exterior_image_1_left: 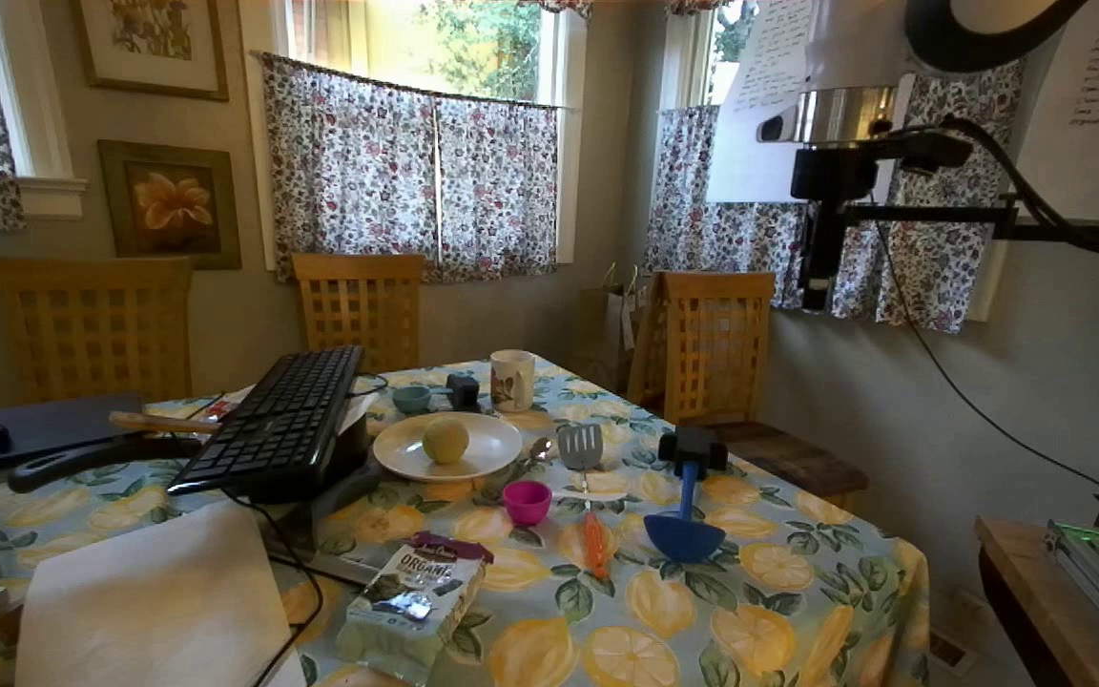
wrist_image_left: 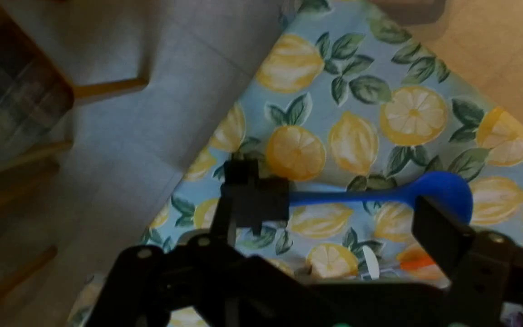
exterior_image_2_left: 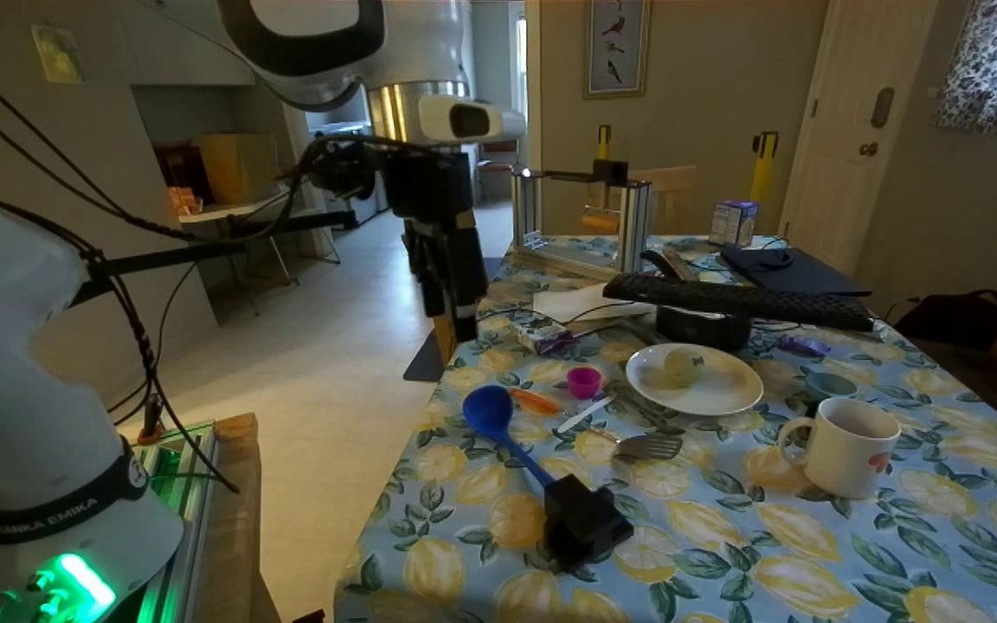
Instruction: Move the yellow object to the pink bowl
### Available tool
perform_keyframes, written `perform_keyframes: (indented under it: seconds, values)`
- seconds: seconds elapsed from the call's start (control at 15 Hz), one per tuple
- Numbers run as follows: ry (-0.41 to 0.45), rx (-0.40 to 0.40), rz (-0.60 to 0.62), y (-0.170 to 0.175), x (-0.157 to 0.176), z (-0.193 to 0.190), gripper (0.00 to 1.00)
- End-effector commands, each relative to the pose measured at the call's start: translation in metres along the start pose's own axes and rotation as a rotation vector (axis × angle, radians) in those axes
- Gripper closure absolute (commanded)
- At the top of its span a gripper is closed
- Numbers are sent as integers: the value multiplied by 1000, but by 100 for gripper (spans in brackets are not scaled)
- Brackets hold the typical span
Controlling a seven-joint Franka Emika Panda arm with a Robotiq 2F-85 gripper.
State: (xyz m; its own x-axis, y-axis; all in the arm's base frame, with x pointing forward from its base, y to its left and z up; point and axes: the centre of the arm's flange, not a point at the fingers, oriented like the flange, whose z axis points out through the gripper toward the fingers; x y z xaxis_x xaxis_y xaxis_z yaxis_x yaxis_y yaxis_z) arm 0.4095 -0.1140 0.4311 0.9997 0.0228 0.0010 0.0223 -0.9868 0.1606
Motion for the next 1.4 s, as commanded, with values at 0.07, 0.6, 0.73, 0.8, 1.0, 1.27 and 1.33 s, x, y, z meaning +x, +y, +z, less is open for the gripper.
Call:
perform_keyframes:
  seconds: [0.07, 0.6, 0.73, 0.8, 1.0, 1.27, 1.33]
  values:
    - [157, -48, -152, 23, 74, -24, 0]
    - [112, -56, -202, 2, 164, -28, 0]
    - [141, -35, -199, -1, 147, -21, 0]
    - [134, -37, -202, -1, 152, -19, 0]
    - [131, -39, -202, 0, 155, -20, 0]
    - [245, -8, -145, -1, 191, -14, 0]
    - [295, -18, -138, 0, 206, -14, 0]
